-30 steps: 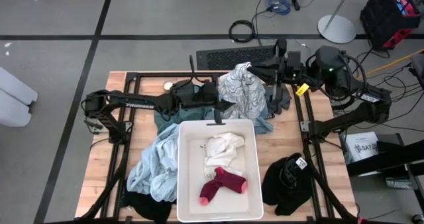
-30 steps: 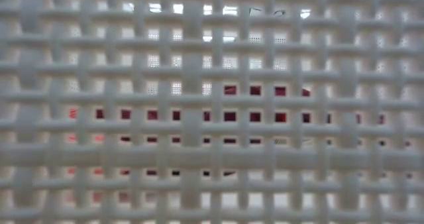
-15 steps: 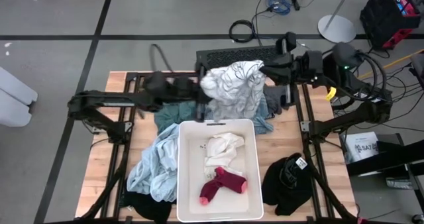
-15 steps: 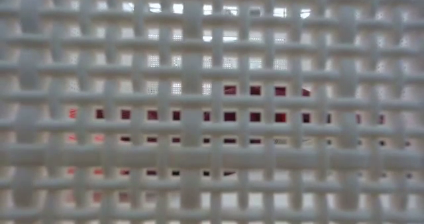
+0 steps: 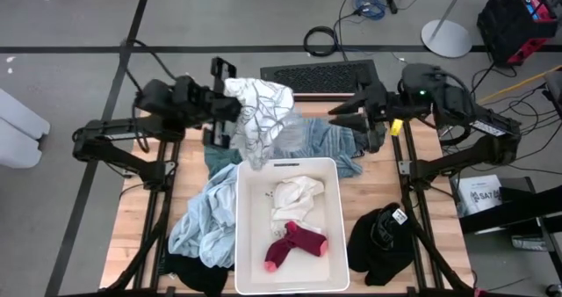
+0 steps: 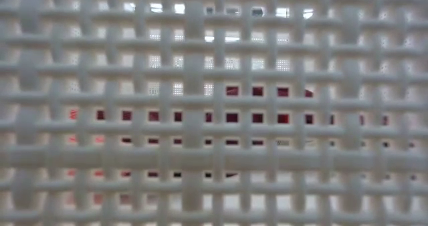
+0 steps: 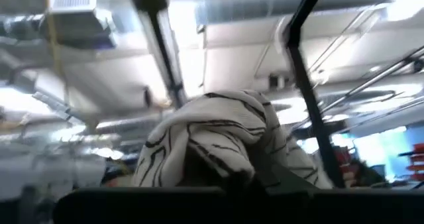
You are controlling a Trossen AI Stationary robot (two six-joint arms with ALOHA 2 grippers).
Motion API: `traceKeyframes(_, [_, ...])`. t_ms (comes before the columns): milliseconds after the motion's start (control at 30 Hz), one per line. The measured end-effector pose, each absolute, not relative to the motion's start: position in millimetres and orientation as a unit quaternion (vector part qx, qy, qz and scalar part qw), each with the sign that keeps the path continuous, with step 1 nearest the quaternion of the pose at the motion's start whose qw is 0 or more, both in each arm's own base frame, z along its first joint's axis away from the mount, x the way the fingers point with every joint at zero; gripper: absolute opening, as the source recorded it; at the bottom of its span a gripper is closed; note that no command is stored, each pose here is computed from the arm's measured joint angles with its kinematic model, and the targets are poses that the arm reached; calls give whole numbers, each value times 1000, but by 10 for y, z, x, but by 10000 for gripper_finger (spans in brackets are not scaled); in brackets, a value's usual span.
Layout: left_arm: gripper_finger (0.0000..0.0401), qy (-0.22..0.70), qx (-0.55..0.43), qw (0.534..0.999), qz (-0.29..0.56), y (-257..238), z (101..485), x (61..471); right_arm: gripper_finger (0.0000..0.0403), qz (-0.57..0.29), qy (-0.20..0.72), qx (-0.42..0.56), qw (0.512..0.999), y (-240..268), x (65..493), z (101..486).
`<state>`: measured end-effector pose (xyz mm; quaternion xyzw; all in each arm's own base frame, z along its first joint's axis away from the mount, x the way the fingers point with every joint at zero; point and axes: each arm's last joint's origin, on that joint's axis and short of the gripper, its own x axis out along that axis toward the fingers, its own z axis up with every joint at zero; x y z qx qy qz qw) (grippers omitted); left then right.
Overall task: Sort clothes
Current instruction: Put the white polo shirt into the white laundry bin
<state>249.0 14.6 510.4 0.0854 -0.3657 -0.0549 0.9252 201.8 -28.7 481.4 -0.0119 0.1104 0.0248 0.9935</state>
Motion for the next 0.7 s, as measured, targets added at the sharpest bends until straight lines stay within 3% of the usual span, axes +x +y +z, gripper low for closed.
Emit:
traceKeyframes(267, [10,-356,30,929,-99,91,5430,2374,168,-111,199,42,973,-388,1765,4704])
traceKeyframes(700, [10,-307,-55,922,-228,-492,5380,2409,165,-147,220,28,964,-401,1721,4673])
